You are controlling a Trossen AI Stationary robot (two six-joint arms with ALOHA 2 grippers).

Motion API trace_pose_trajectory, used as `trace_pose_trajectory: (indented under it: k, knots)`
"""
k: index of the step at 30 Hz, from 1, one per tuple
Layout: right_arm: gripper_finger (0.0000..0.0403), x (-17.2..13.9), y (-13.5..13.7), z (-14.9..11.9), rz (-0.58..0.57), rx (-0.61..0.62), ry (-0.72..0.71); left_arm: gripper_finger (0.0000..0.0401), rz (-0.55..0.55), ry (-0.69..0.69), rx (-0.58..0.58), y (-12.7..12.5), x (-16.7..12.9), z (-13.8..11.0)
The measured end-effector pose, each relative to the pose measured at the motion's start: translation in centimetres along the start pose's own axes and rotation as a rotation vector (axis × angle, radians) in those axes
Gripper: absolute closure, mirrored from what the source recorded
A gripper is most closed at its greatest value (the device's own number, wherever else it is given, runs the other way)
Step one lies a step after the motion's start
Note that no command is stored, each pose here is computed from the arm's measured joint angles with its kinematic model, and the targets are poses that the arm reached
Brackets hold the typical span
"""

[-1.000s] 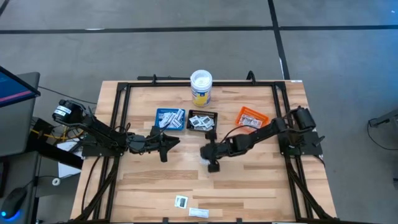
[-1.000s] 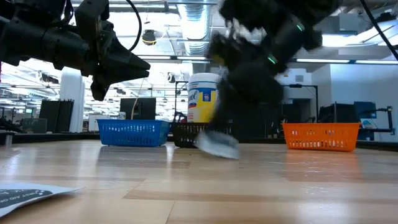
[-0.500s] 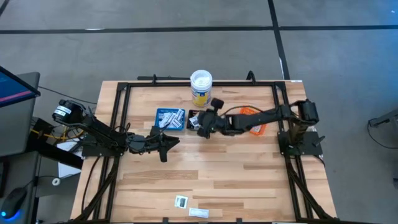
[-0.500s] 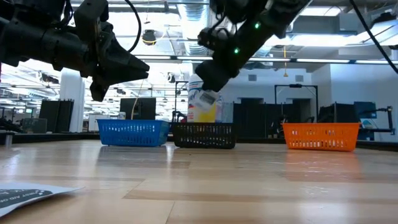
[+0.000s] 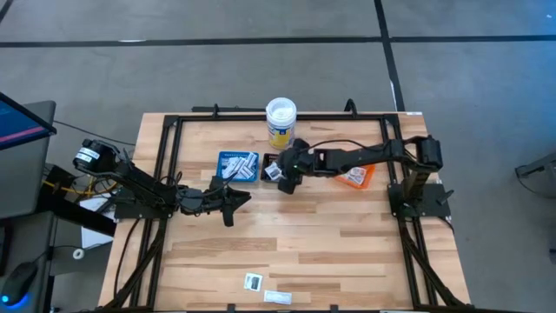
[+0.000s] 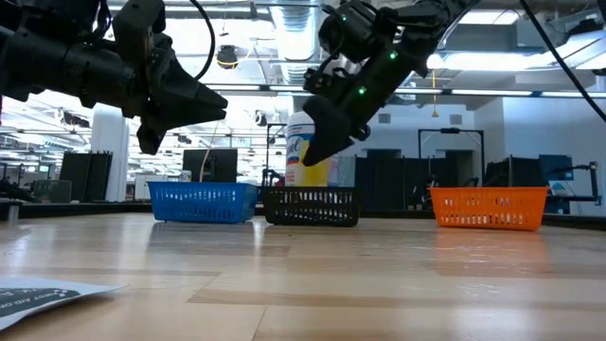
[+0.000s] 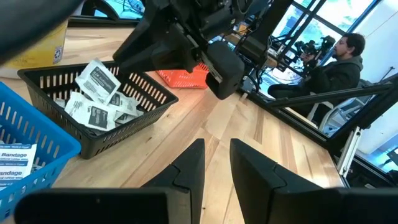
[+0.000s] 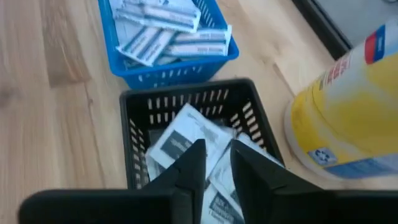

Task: Pick & Place First Aid Supplies
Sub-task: Put the black towelette pack into the black bin

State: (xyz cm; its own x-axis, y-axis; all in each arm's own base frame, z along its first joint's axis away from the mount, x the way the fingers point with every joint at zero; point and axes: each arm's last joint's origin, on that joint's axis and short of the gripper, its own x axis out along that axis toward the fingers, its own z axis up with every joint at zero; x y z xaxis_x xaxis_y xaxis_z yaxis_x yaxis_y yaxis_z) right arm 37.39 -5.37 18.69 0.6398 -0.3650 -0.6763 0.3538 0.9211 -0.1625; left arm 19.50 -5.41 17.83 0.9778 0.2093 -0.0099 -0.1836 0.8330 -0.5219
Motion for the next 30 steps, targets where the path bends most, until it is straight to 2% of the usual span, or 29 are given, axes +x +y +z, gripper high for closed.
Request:
trace_pose_trajectory:
  k: [3, 7, 12, 16, 19, 22, 27, 30]
  knots:
    - [0.0327, -1.1, -0.2, 0.0, 0.001, 0.011, 0.034, 0.0325, 0.0, 0.0, 0.0, 0.0, 0.0, 0.0]
    - [0.0326, -4.7, -0.4, 0.2, 0.013, -0.016, 0.086, 0.0325, 0.0, 0.0, 0.0, 0.0, 0.0, 0.0]
    - [0.0326, -11.4, -0.6, 0.5, 0.049, 0.021, 0.087, 0.0325, 0.0, -0.001, -0.002, 0.0, 0.0, 0.0]
    - [0.0326, -16.5, -0.3, 0.3, 0.112, -0.005, -0.006, 0.0325, -0.017, 0.003, -0.007, -0.2, 0.1, 0.1]
    - [0.0326, -19.6, 0.1, -1.4, 0.178, -0.034, -0.07, 0.0325, -0.068, 0.011, -0.015, -0.8, 0.4, 0.5]
    - [0.0326, -21.2, 0.4, -4.2, 0.247, -0.048, -0.13, 0.0325, -0.139, 0.009, 0.028, -2.1, 0.8, 1.0]
    - [0.0326, -21.3, 0.6, -8.8, 0.342, -0.012, -0.272, 0.0325, -0.249, 0.0, 0.137, -5.8, 2.4, 1.5]
    - [0.0326, -21.0, 0.2, -10.7, 0.357, -0.004, -0.294, 0.0325, -0.369, 0.023, 0.264, -8.9, 3.7, 0.8]
